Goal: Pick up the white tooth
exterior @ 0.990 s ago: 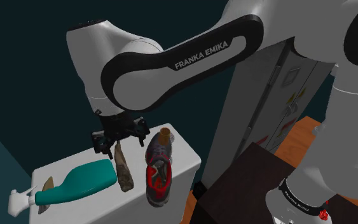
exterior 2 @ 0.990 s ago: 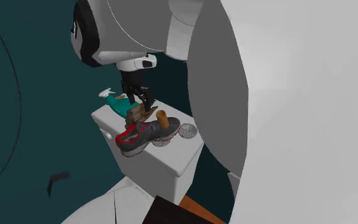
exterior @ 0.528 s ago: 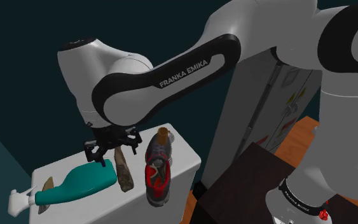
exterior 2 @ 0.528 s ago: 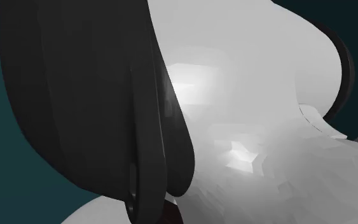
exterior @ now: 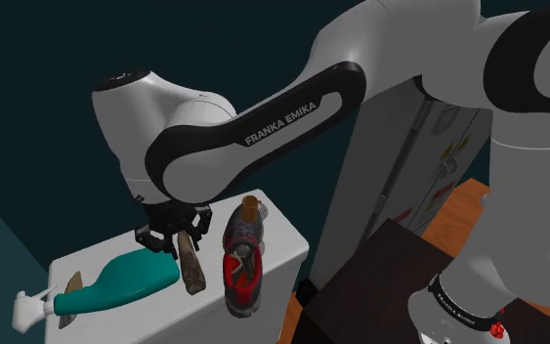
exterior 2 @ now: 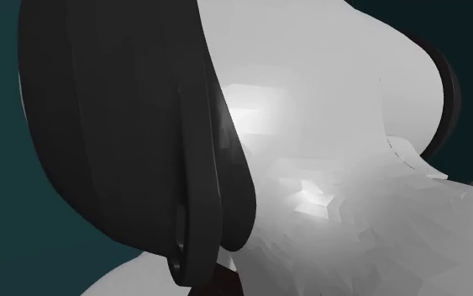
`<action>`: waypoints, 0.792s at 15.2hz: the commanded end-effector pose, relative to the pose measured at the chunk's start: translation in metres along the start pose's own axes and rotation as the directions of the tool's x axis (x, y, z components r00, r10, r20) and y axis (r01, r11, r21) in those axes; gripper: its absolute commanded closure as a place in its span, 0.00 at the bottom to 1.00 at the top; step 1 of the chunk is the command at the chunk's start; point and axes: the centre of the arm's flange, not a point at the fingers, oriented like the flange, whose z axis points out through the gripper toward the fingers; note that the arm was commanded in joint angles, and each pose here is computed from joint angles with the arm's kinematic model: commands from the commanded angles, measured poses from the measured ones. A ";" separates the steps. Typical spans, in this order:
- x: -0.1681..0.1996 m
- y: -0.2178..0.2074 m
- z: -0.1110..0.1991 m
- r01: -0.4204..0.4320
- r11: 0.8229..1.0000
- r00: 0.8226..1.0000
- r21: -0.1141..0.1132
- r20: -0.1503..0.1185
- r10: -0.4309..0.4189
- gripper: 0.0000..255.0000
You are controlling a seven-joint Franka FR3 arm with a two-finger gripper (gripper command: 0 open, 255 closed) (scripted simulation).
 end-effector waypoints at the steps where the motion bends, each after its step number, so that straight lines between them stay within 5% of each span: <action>1: 0.000 0.000 0.001 0.000 1.000 1.000 -0.001 0.001 0.000 1.00; 12: 0.000 0.003 -0.035 0.000 1.000 1.000 -0.001 0.001 0.000 1.00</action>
